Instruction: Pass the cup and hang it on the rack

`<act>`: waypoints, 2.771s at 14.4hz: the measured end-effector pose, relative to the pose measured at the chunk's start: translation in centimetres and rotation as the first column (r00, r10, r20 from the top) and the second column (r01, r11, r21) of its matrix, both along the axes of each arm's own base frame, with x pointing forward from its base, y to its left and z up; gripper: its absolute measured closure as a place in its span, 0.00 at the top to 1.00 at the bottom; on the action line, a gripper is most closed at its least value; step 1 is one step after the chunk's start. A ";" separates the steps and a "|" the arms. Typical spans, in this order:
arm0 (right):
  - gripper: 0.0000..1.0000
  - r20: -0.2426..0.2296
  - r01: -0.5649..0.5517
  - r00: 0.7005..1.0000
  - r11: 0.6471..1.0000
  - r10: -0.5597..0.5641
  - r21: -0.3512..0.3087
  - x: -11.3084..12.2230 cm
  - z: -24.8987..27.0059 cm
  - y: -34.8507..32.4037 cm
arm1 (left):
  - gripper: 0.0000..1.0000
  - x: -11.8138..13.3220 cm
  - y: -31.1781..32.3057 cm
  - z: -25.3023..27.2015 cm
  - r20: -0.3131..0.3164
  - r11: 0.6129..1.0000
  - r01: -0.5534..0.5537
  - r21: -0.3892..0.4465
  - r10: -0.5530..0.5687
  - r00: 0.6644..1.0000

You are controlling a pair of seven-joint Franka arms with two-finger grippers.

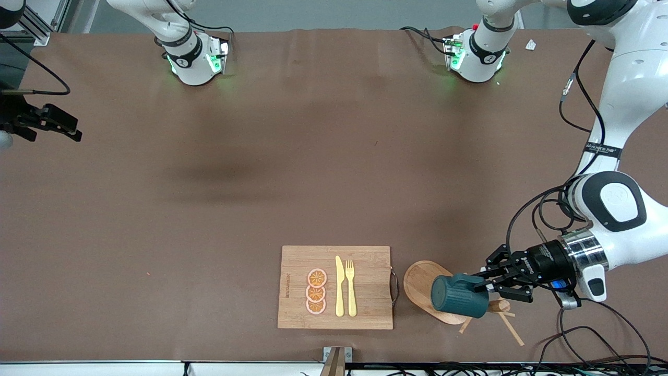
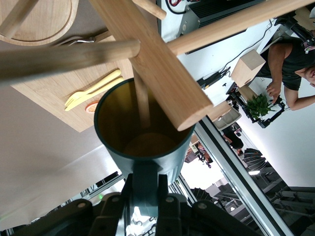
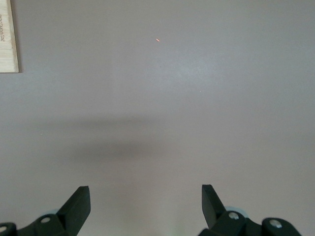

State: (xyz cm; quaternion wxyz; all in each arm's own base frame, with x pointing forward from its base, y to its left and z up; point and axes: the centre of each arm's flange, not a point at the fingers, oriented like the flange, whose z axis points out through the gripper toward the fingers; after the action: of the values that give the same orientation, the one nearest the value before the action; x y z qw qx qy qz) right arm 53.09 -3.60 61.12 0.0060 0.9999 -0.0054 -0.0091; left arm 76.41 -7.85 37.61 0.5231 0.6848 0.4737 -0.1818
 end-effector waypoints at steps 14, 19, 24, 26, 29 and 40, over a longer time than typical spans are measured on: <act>1.00 0.000 -0.032 0.999 0.999 0.032 0.000 0.0 0.0 -0.3 | 0.21 0.1 1.4 -2.8 -0.037 1.000 -0.019 0.016 0.020 0.999; 1.00 0.000 -0.034 0.999 0.999 0.034 0.000 0.0 0.0 -0.2 | 0.37 0.1 1.6 -2.9 -0.038 1.000 -0.023 0.019 0.024 0.999; 1.00 0.000 -0.034 0.999 0.999 0.034 0.000 0.0 0.0 -0.2 | 0.88 0.3 1.0 0.5 0.029 0.998 -0.007 0.055 0.006 1.000; 1.00 0.001 -0.035 0.999 0.999 0.035 0.000 0.0 0.0 -0.2 | 1.00 -0.3 0.3 4.6 0.095 0.986 0.043 0.161 -0.058 0.994; 1.00 0.002 -0.036 0.999 0.999 0.036 0.000 0.0 0.0 -0.1 | 1.00 -3.3 -2.5 11.4 0.129 0.892 0.195 0.407 -0.267 0.955; 1.00 0.004 -0.037 0.999 0.999 0.037 0.000 0.0 0.0 0.0 | 1.00 -13.4 -2.0 24.8 -0.095 0.167 0.376 0.912 -0.804 0.587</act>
State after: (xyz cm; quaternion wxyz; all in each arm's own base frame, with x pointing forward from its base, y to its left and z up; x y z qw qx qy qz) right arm 53.13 -3.63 61.17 0.0061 0.9999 0.0133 -0.0068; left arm 63.06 -9.81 62.38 0.0652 0.9956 0.0535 0.0407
